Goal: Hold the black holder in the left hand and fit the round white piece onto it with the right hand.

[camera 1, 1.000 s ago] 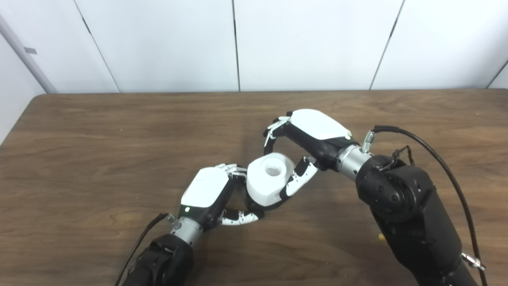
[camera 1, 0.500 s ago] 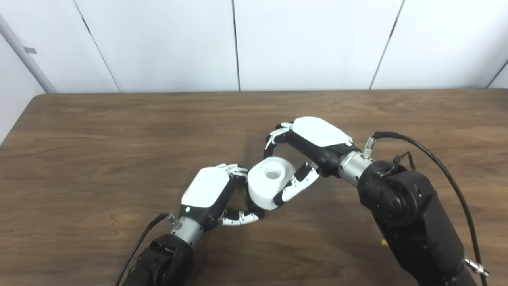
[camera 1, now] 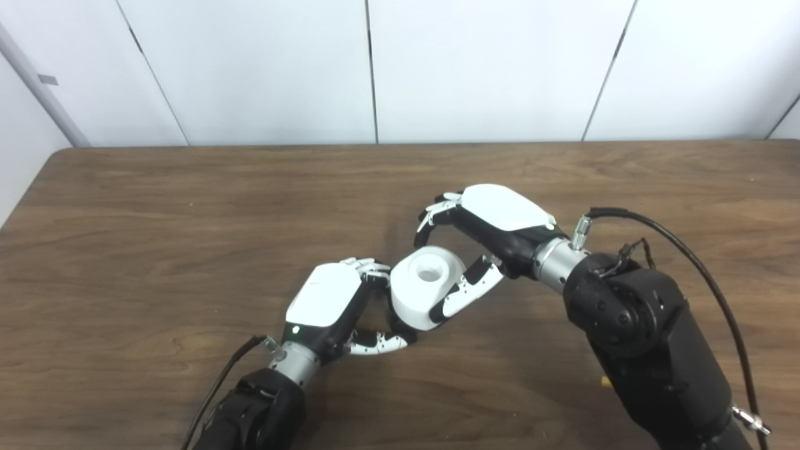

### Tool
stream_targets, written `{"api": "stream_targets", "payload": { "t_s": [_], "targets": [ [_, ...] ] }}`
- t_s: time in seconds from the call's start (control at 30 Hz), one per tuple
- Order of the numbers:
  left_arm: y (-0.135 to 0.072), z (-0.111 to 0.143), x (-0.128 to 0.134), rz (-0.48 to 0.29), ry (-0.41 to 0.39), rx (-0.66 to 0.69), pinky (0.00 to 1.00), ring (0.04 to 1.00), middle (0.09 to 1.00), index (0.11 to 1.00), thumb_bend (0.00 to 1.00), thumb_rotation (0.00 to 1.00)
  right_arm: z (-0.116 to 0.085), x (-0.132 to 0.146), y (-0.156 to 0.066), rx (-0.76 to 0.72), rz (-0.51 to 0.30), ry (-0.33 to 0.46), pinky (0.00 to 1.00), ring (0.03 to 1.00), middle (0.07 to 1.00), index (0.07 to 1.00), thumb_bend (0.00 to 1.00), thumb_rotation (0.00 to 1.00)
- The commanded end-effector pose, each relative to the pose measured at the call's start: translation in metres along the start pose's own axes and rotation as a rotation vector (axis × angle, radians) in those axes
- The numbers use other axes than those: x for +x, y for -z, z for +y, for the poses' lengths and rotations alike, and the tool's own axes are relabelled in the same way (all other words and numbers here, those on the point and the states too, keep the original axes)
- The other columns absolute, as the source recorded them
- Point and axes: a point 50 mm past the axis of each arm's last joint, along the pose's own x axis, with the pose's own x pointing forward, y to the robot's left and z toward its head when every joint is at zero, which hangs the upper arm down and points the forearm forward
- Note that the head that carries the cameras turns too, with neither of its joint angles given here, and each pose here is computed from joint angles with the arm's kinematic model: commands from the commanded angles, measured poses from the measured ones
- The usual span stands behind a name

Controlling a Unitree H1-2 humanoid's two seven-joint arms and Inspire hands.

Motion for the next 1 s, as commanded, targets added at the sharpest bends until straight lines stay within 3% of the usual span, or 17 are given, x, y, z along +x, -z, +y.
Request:
{"api": "stream_targets", "payload": {
  "t_s": [0.0,0.23,0.97],
  "targets": [
    [-0.001,-0.023,-0.006,-0.001,0.117,-0.006,0.88,0.833,0.757,0.487,0.52,0.05,-0.021,-0.001,-0.004,-0.035,-0.023,0.060,0.98,0.959,0.886,0.744,1.00,0.39],
    [-0.001,-0.022,-0.005,0.009,0.120,-0.011,0.88,0.836,0.760,0.487,0.52,0.05,-0.029,-0.001,-0.003,-0.032,-0.002,0.000,1.00,1.000,0.960,0.868,1.00,0.42],
    [0.004,-0.019,-0.004,0.008,0.118,-0.017,0.88,0.832,0.755,0.486,0.52,0.05,-0.038,-0.008,0.003,-0.024,0.043,-0.054,1.00,1.000,0.985,0.892,1.00,0.43]
  ]
}}
